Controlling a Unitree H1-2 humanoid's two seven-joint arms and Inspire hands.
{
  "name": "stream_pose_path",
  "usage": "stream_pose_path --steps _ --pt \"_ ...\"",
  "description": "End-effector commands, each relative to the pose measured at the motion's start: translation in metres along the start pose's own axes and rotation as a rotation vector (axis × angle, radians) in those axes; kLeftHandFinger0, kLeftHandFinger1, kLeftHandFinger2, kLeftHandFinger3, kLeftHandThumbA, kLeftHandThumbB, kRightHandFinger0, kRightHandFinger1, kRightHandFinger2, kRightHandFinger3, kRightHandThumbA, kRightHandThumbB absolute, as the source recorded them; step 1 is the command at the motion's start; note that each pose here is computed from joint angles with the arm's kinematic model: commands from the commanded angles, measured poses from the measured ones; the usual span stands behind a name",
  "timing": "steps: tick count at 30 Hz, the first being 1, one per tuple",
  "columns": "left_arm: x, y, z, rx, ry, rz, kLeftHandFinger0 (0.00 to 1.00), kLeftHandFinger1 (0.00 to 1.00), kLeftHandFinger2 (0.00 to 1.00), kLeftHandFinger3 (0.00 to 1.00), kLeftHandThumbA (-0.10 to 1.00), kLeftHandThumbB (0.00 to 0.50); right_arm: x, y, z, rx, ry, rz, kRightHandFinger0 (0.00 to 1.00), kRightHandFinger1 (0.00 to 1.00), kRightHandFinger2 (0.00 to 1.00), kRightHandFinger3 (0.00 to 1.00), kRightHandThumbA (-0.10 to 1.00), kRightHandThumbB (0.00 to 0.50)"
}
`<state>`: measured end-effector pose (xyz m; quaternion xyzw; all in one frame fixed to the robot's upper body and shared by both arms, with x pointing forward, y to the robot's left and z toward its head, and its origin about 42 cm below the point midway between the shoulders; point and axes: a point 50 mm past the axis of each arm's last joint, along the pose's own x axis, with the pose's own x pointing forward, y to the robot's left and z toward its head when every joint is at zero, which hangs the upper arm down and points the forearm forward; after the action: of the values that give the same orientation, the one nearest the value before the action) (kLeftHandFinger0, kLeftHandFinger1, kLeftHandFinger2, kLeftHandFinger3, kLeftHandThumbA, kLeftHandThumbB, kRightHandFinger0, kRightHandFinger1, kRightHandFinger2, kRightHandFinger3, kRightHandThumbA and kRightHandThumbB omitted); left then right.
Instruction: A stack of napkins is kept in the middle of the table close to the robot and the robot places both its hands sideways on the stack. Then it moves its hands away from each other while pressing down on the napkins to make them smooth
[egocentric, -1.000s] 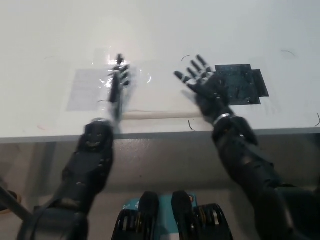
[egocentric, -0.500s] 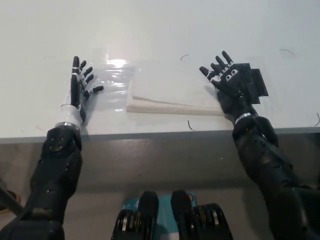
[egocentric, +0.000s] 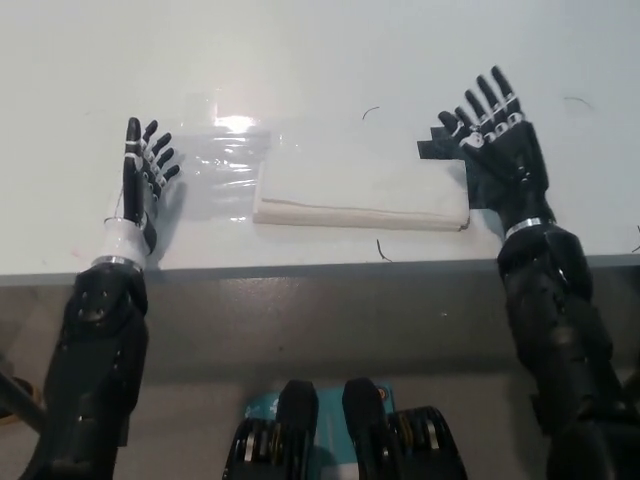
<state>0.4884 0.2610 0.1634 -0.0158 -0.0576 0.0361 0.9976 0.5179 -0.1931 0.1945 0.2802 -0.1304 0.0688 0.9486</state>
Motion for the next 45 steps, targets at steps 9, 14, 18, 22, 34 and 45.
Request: stream_pose_path --steps 9,14,18,22,34,45 --pt "-0.112 -0.058 0.125 0.107 -0.509 -0.324 1.00 1.00 1.00 1.00 1.00 0.212 -0.099 0.127 0.142 -0.241 -0.545 0.437 1.00 1.00 1.00 1.00 1.00 0.341" --pt "-0.174 -0.056 0.131 0.128 -0.602 -0.358 1.00 1.00 1.00 1.00 1.00 0.265 -0.163 0.125 0.140 -0.316 -0.577 0.456 1.00 1.00 1.00 1.00 1.00 0.343" --pt "-0.216 -0.046 0.124 0.140 -0.622 -0.390 1.00 1.00 1.00 1.00 1.00 0.297 -0.211 0.117 0.128 -0.330 -0.517 0.426 1.00 1.00 1.00 1.00 1.00 0.390" --pt "-0.246 -0.036 0.119 0.142 -0.617 -0.410 1.00 1.00 1.00 1.00 1.00 0.292 -0.236 0.108 0.116 -0.365 -0.487 0.406 1.00 1.00 1.00 1.00 1.00 0.374" --pt "-0.270 -0.001 0.045 0.175 -0.346 -0.346 1.00 1.00 1.00 1.00 1.00 0.219 -0.267 0.056 0.048 -0.381 -0.273 0.250 1.00 1.00 1.00 1.00 1.00 0.347" --pt "-0.248 0.015 -0.010 0.218 -0.166 -0.265 1.00 1.00 1.00 1.00 1.00 0.206 -0.264 0.018 -0.003 -0.357 -0.097 0.142 1.00 1.00 1.00 1.00 1.00 0.289"
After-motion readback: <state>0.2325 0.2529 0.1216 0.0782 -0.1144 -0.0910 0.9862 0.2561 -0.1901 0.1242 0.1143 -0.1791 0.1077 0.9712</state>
